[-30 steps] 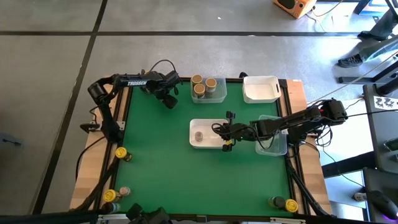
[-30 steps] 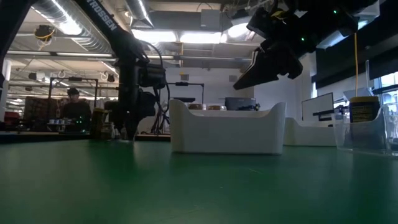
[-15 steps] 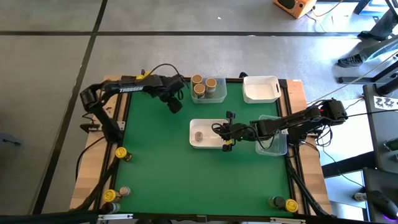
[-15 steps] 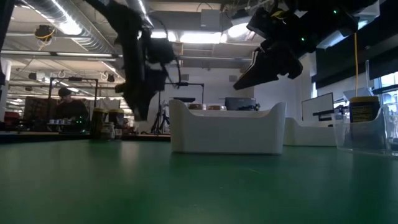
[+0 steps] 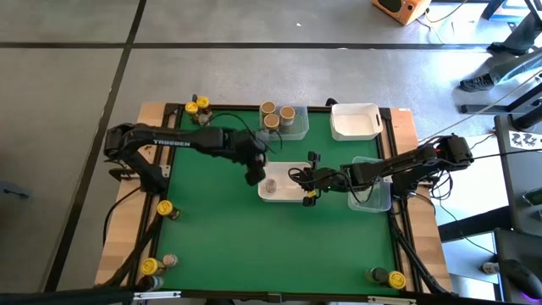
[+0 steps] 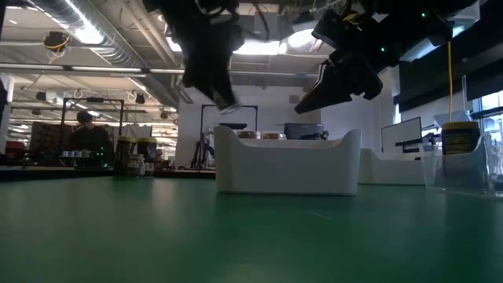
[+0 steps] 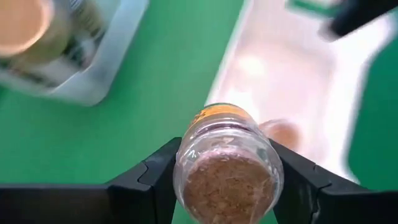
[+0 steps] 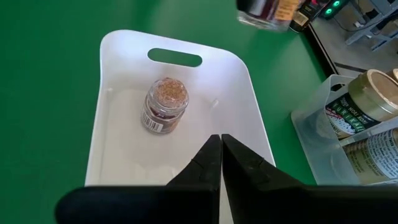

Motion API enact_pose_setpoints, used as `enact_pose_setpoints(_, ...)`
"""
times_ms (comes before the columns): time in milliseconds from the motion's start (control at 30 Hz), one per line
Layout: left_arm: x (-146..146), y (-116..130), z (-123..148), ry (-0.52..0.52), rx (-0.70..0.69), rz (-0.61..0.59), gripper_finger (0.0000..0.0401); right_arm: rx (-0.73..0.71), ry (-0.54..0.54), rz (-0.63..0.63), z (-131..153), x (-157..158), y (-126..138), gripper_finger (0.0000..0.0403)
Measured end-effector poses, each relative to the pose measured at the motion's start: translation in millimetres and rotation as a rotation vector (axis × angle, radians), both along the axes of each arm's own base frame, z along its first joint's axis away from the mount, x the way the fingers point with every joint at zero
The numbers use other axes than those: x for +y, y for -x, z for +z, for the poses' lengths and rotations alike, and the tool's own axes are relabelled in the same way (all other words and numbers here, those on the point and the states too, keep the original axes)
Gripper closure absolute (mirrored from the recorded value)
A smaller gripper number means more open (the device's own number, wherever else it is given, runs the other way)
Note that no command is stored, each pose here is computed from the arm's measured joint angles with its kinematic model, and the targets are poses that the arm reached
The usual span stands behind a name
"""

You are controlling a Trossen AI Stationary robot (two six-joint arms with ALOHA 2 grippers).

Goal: Sort spices by type
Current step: Put the brown seasoning bottle into the bottom white bin

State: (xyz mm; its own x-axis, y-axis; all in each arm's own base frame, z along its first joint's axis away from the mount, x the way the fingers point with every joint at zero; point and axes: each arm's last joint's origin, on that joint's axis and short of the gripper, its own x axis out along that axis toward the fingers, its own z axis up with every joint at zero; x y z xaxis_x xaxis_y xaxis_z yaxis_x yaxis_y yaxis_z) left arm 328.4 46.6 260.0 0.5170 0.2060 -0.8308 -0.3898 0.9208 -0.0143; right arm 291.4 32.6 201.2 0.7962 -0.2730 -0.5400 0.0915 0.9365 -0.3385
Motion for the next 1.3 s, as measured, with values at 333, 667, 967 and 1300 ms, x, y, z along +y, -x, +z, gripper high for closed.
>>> enact_pose_setpoints(333, -37, -17, 11, 0.02, -0.193, -0.068, 0.021, -0.005, 0.019, 0.015, 8, 0, 5, 0.0388)
enact_pose_setpoints(667, -45, -39, -8, 0.022, -0.242, -0.054, 0.0209, -0.065, 0.002, -0.001, 54, -7, 46, 0.0388)
enact_pose_setpoints(967, -44, -72, -20, 0.02, -0.217, -0.042, 0.0209, -0.059, -0.014, -0.003, 67, -10, 68, 0.0388)
enact_pose_setpoints(1300, -34, -116, -44, -0.052, -0.033, -0.008, 0.0209, -0.025, -0.004, -0.001, 65, -11, 71, 0.0388)
